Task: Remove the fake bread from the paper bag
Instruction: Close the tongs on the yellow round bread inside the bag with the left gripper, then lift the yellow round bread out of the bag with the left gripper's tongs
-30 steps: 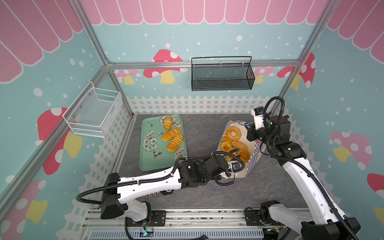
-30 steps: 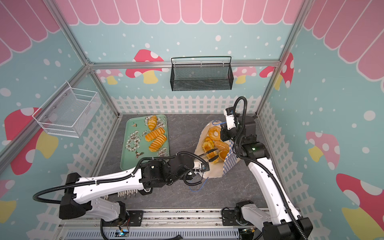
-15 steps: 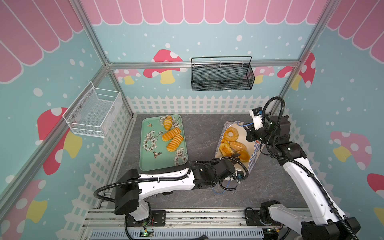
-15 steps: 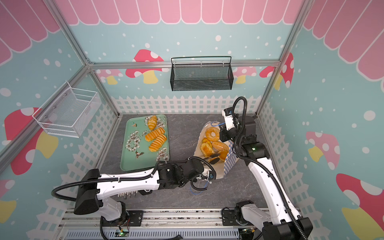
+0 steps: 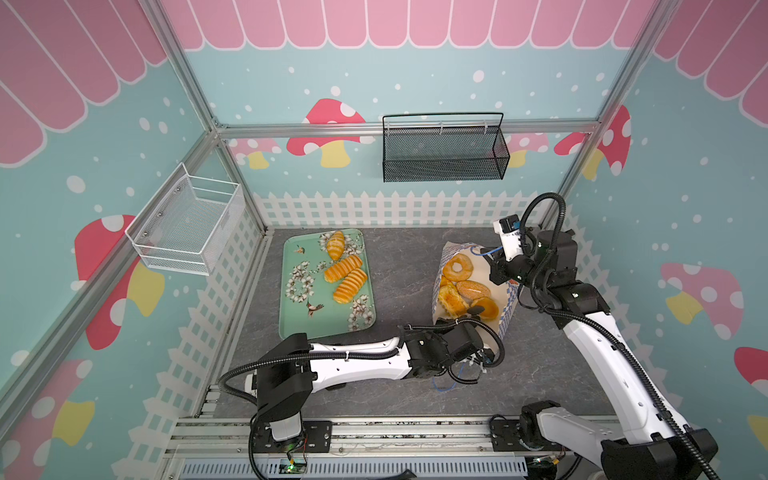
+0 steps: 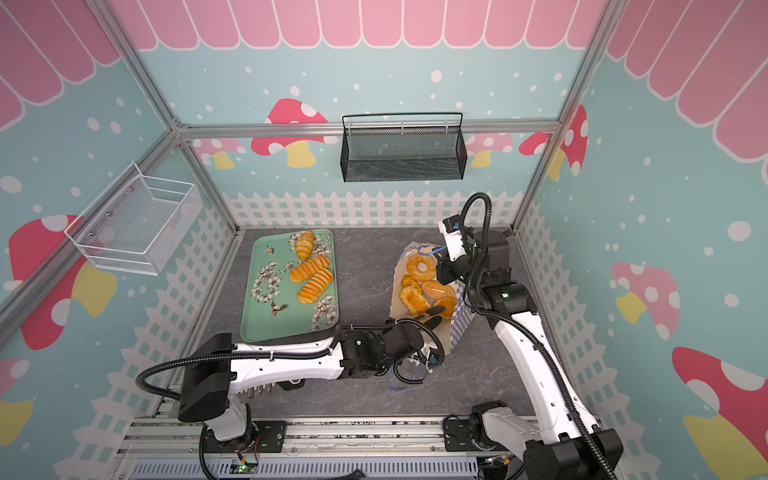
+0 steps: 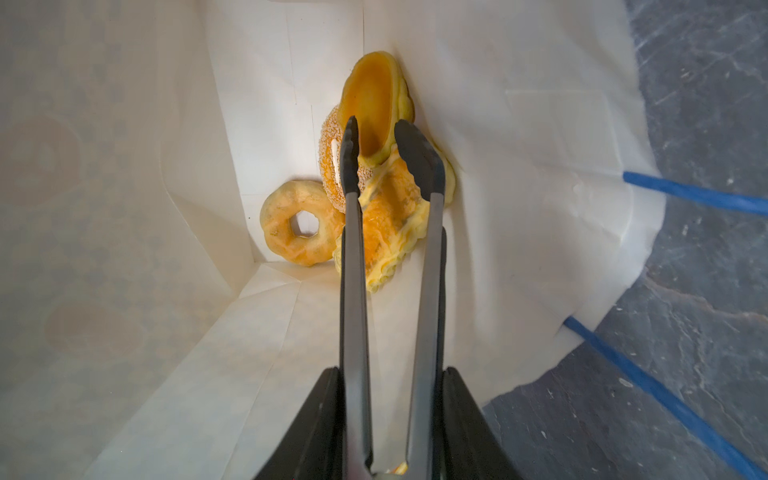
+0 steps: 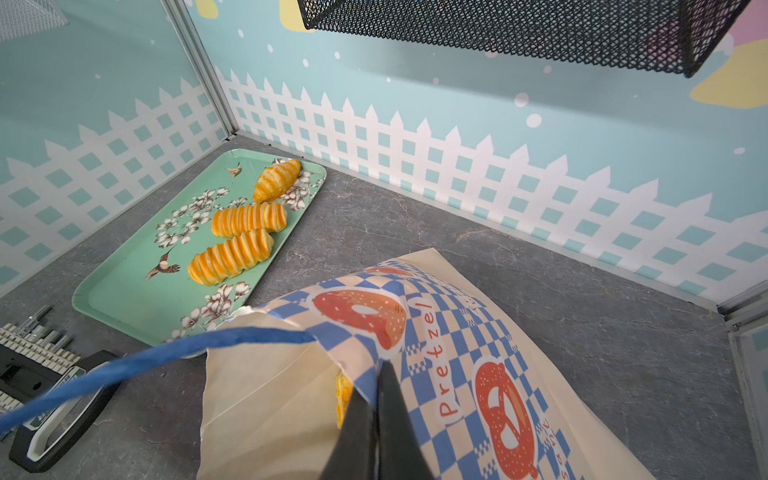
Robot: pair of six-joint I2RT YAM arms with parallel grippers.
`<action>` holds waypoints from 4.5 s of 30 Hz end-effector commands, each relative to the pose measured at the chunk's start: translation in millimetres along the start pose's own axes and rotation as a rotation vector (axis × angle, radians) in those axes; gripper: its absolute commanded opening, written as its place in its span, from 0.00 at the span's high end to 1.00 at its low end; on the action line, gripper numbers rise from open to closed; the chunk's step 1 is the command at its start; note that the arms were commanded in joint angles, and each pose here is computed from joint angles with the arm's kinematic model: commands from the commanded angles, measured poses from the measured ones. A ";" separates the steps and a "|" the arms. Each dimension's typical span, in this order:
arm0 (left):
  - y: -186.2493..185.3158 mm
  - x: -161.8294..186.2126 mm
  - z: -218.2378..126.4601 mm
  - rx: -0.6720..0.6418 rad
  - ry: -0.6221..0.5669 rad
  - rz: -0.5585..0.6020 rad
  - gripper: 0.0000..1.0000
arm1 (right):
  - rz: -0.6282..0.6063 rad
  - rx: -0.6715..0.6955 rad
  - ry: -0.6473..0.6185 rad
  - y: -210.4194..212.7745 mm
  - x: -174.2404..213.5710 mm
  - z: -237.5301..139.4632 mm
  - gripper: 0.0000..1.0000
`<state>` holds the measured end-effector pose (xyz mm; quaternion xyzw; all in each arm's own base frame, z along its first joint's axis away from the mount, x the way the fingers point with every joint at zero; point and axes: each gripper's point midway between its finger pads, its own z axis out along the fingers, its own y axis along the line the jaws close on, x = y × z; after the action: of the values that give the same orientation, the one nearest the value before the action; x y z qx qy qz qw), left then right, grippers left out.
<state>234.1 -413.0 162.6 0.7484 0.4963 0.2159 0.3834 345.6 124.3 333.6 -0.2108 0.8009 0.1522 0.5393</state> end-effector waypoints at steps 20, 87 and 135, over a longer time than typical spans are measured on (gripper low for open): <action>22.2 -19.3 -19.5 -0.062 -0.031 0.026 0.63 | -0.011 0.003 -0.017 2.2 -1.5 -4.4 1.00; 53.5 49.3 -111.0 0.264 -0.223 -0.929 1.00 | 0.063 0.117 -0.045 -16.2 -5.4 -10.1 1.00; 106.3 201.6 -203.2 0.246 -0.620 -1.662 1.00 | 0.166 0.136 -0.041 -36.1 -21.5 46.9 1.00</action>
<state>238.2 -178.7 336.7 0.2177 0.8022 -0.3488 0.4329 406.3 110.4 326.6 -0.1002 0.8196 0.1287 0.5492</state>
